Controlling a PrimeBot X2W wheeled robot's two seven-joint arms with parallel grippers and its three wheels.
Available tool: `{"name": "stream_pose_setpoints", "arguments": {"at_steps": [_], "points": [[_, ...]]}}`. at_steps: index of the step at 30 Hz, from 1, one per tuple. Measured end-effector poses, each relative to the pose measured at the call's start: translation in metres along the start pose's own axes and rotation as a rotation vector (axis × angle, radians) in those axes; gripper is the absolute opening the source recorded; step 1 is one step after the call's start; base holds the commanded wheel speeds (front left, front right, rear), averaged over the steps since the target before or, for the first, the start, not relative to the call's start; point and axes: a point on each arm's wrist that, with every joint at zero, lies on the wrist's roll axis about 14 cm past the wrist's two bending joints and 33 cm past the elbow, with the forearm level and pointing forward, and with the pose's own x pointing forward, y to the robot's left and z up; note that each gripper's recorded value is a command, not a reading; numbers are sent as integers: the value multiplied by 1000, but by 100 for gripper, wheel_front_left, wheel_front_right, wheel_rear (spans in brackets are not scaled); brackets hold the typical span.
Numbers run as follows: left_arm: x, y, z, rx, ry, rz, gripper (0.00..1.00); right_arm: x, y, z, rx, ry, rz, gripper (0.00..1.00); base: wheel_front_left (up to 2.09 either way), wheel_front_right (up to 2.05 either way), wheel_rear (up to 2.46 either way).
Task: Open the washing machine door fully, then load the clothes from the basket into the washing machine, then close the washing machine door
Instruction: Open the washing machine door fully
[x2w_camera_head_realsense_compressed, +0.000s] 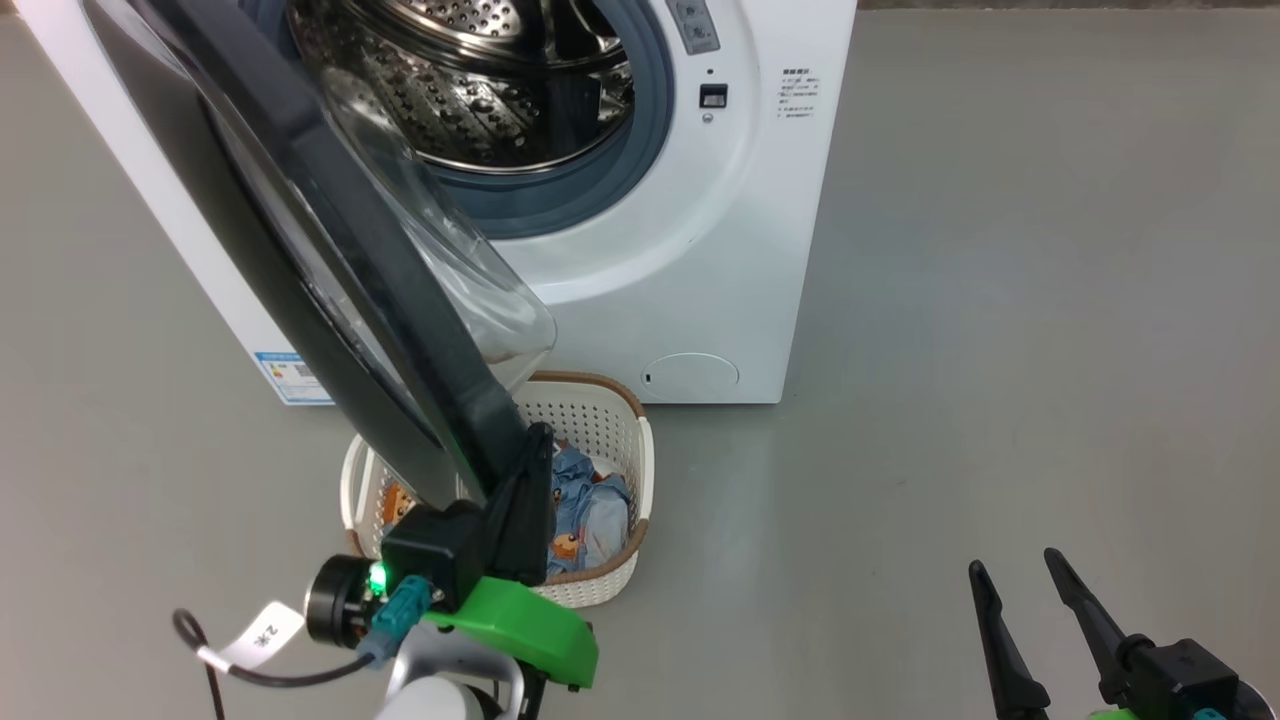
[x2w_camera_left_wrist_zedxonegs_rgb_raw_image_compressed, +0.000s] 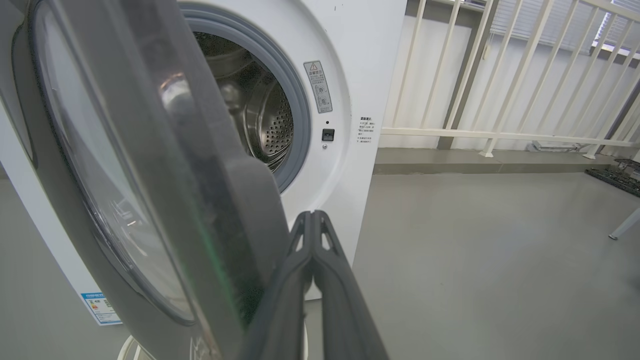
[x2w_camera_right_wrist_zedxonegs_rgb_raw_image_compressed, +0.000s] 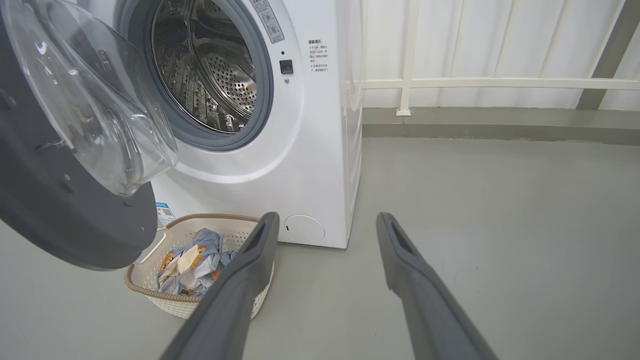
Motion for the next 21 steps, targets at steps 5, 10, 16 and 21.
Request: {"name": "stream_pose_setpoints", "arguments": {"at_steps": [5, 10, 16, 21], "points": [[-4, 7, 1, -10, -1, 28, 0, 3, 0, -4, 2, 12, 2, 100, 0, 0, 0], [-7, 14, 2, -10, -2, 56, 0, 7, 2, -8, 5, 21, 9, 100, 0, 0, 0], [-19, 26, 4, -10, -9, 103, 0, 12, 7, -11, 6, 29, 26, 100, 0, 0, 0], [-29, 39, 6, -14, -16, 164, 0, 17, 14, -12, 8, 31, 51, 100, 0, 0, 0]]}}
